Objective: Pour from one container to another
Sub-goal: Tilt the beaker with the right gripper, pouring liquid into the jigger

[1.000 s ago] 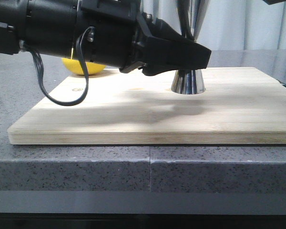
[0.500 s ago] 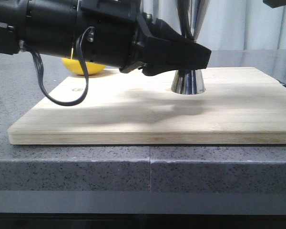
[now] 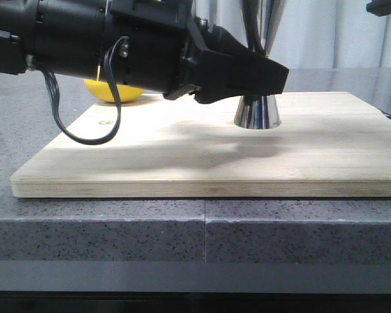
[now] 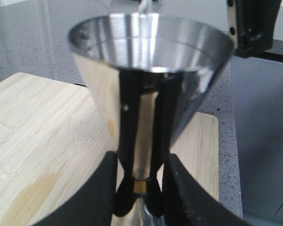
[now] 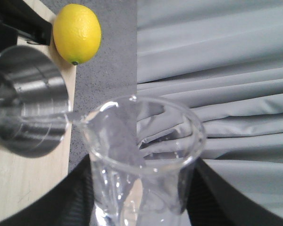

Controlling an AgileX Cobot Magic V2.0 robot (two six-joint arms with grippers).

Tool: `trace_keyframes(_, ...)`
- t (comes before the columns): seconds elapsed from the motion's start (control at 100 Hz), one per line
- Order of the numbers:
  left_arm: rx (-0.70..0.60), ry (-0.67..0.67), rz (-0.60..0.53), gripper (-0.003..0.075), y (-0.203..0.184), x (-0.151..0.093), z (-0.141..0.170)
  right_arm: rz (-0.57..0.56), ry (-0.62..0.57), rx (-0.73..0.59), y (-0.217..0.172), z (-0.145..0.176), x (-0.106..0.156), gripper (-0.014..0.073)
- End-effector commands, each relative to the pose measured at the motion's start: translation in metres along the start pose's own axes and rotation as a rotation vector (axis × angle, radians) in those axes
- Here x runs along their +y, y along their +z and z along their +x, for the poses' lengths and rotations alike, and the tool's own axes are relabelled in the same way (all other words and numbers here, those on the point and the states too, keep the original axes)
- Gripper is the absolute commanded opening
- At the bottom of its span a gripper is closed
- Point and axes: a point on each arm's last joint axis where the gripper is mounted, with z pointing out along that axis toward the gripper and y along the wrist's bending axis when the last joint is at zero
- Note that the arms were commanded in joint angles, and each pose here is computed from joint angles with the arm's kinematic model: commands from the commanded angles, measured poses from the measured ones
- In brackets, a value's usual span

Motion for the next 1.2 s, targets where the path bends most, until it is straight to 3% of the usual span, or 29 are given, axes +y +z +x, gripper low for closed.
trace_keyframes(0.0, -0.135, 0.019, 0.027, -0.0021, -0.0068, -0.0068, -0.0329, 0.062, -0.02, -0.004, -0.0084, -0.0045, -0.0173, 0.0242)
trace_keyframes(1.19, -0.117, 0.041, 0.041, -0.0021, -0.0067, -0.0082, -0.0312, 0.038, -0.101, 0.004, -0.0083, -0.0039, -0.0151, 0.0242)
